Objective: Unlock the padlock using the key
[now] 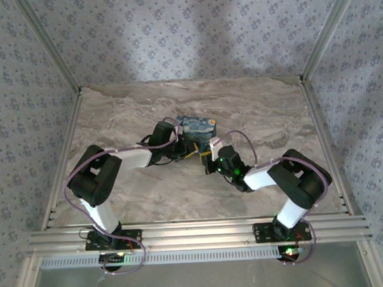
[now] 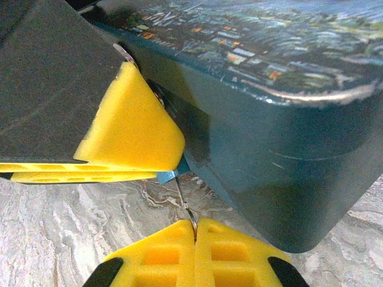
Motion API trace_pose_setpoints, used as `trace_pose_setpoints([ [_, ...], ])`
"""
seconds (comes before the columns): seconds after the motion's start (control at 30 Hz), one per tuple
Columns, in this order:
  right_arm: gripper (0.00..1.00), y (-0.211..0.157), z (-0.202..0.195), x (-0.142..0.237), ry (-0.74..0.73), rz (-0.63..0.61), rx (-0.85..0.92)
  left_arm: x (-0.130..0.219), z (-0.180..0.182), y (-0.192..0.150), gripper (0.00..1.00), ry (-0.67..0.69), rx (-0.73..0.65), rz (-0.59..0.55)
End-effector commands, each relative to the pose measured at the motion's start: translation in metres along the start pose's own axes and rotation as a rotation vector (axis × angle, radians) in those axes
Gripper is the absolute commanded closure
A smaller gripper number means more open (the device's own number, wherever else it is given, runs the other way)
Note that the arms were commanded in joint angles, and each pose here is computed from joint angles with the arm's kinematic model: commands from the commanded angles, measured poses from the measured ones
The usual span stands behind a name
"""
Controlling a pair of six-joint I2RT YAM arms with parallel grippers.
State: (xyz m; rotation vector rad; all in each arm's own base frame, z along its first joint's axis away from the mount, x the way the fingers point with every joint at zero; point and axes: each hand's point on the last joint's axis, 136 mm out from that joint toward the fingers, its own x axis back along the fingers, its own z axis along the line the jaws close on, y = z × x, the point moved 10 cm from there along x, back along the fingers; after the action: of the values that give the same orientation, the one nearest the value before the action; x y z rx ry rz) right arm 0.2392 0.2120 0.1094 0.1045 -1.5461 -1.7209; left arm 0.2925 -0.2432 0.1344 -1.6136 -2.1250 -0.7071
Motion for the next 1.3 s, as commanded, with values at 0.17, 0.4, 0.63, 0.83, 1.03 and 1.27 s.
trace_pose_setpoints([
  [0.17,1.00,0.016,0.007,-0.009,0.013,-0.110,0.013,0.005,-0.026,0.001,0.82,-0.096,-0.031,0.016],
  [0.4,1.00,0.011,0.004,-0.012,-0.005,-0.151,0.067,0.007,-0.031,0.000,0.83,-0.107,-0.035,0.021],
  [0.63,1.00,0.006,-0.004,-0.014,0.000,-0.170,0.084,0.010,-0.032,-0.003,0.82,-0.105,-0.039,0.023],
  [0.83,1.00,0.007,-0.012,-0.013,0.028,-0.170,0.093,0.009,-0.032,-0.004,0.83,-0.105,-0.039,0.029],
  [1.03,1.00,0.006,-0.020,-0.012,0.061,-0.175,0.076,0.010,-0.033,-0.005,0.83,-0.105,-0.043,0.032],
  [1.27,1.00,0.005,-0.022,-0.014,0.070,-0.167,0.097,0.011,-0.034,-0.005,0.82,-0.109,-0.044,0.033],
])
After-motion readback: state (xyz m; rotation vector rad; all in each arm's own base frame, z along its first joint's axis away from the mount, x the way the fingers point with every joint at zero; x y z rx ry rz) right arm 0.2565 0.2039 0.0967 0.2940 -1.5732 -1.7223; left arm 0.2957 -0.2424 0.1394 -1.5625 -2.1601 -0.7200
